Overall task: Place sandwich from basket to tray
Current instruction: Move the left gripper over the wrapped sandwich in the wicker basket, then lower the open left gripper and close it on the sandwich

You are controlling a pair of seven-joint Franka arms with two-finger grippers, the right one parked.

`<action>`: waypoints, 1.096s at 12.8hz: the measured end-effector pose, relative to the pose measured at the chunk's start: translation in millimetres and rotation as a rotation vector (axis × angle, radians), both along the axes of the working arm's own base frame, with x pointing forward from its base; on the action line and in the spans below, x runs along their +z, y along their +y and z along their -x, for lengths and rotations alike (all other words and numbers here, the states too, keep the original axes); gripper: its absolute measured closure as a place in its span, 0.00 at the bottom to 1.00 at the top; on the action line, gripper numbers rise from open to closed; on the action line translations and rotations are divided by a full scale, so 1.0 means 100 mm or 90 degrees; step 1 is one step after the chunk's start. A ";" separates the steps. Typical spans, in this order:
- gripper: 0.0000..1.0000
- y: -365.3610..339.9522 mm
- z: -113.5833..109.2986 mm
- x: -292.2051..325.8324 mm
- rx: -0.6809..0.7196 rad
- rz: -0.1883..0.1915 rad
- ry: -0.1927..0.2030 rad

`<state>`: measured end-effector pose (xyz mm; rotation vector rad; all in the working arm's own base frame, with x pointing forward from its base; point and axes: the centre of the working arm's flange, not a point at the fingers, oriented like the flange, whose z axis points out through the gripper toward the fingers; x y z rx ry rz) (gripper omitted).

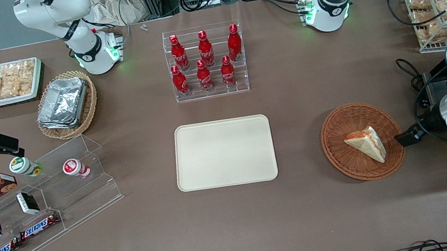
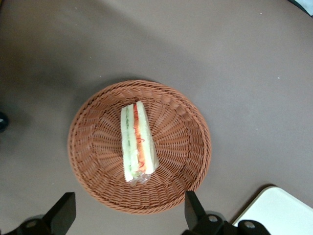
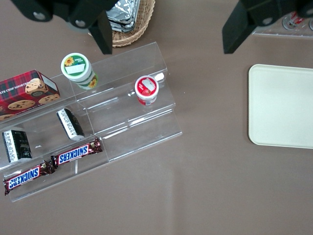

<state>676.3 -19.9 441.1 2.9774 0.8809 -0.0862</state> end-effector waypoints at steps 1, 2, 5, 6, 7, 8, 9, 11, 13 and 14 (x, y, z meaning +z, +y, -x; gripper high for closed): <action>0.00 -0.03 -0.03 -0.12 0.019 0.002 -0.001; 0.00 -0.08 -0.06 -0.24 0.042 0.003 -0.001; 0.00 -0.25 -0.12 -0.56 0.080 0.005 0.006; 0.00 -0.28 -0.13 -0.66 0.083 0.002 0.012; 0.00 -0.29 -0.14 -0.75 0.085 -0.001 0.020; 0.00 -0.28 -0.13 -0.84 0.087 -0.002 0.028; 0.00 -0.28 -0.11 -0.92 0.088 -0.003 0.034; 0.00 -0.28 -0.07 -1.05 0.088 -0.004 0.039; 0.00 -0.28 -0.02 -1.16 0.089 -0.005 0.049; 0.00 -0.26 0.00 -1.20 0.090 -0.006 0.051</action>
